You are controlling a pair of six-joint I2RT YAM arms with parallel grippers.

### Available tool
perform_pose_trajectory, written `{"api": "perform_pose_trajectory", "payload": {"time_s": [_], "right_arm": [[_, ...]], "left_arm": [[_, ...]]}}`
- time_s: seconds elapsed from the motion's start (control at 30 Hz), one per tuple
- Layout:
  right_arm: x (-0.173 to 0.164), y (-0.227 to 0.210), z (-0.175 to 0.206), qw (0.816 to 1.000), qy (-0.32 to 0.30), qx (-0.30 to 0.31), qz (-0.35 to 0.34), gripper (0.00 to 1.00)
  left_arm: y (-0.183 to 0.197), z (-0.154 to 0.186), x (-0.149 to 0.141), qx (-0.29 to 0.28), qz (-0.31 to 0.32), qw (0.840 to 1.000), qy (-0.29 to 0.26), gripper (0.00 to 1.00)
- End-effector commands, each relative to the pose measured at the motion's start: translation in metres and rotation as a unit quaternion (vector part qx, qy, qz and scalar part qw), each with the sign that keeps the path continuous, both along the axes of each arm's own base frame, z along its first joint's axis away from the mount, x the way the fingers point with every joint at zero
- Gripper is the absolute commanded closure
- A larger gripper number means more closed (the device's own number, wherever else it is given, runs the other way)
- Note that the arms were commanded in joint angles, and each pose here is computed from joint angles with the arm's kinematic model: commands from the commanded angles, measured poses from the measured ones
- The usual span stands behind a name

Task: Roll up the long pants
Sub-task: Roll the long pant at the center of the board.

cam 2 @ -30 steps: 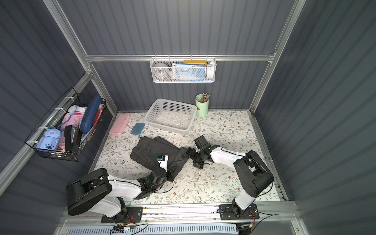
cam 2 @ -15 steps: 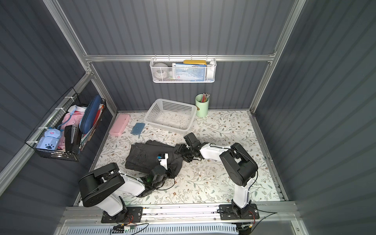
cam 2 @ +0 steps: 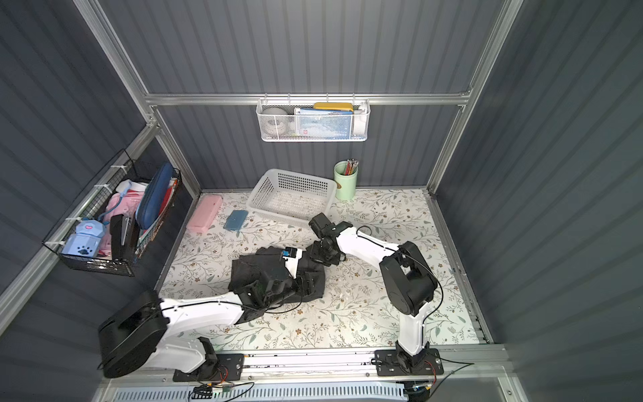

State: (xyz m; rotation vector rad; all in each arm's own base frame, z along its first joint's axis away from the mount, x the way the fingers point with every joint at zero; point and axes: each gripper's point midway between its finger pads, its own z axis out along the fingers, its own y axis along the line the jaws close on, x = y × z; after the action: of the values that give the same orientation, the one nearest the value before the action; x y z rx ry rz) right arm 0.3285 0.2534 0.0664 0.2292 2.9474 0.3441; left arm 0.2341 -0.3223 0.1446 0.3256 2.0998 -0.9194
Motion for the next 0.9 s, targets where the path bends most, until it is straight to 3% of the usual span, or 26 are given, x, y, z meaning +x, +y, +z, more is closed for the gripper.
{"api": "perform_pose_trajectory", "payload": {"time_s": [0.0, 0.17, 0.23, 0.3, 0.37, 0.43, 0.53, 0.6, 0.7, 0.8, 0.87], "right_arm": [[-0.020, -0.066, -0.004, 0.982, 0.047, -0.169, 0.071, 0.92], [-0.011, -0.085, 0.005, 0.955, 0.052, -0.270, 0.109, 0.87], [-0.006, -0.078, 0.006, 0.945, 0.037, -0.300, 0.122, 0.78], [-0.004, -0.065, 0.004, 0.935, 0.016, -0.326, 0.139, 0.75], [-0.005, -0.055, -0.003, 0.933, 0.005, -0.333, 0.137, 0.74], [-0.006, -0.049, -0.012, 0.936, -0.008, -0.332, 0.118, 0.74], [-0.004, -0.041, -0.018, 0.941, -0.039, -0.326, 0.080, 0.69], [-0.004, -0.033, -0.019, 0.944, -0.051, -0.320, 0.059, 0.66], [-0.006, -0.022, -0.028, 0.952, -0.042, -0.303, 0.030, 0.65], [-0.005, -0.014, -0.037, 0.949, -0.033, -0.313, 0.023, 0.66], [-0.006, -0.009, -0.042, 0.950, -0.014, -0.312, 0.020, 0.66]], "left_arm": [[0.050, -0.016, 0.001, 0.080, 0.060, 0.995, 0.027, 0.32], [0.103, -0.029, 0.010, 0.099, 0.142, 0.983, 0.058, 0.33], [0.120, -0.040, 0.015, 0.106, 0.182, 0.973, 0.092, 0.34], [0.128, -0.045, 0.024, 0.093, 0.209, 0.965, 0.131, 0.35], [0.140, -0.051, 0.035, 0.082, 0.246, 0.948, 0.186, 0.36], [0.153, -0.057, 0.043, 0.078, 0.290, 0.920, 0.253, 0.37], [0.155, -0.060, 0.055, 0.044, 0.311, 0.900, 0.303, 0.38], [0.145, -0.050, 0.065, 0.037, 0.289, 0.906, 0.306, 0.42], [0.134, -0.023, 0.077, 0.084, 0.234, 0.939, 0.236, 0.49], [0.134, -0.014, 0.061, 0.142, 0.192, 0.955, 0.175, 0.51], [0.128, -0.004, 0.044, 0.189, 0.149, 0.965, 0.102, 0.52]]}}
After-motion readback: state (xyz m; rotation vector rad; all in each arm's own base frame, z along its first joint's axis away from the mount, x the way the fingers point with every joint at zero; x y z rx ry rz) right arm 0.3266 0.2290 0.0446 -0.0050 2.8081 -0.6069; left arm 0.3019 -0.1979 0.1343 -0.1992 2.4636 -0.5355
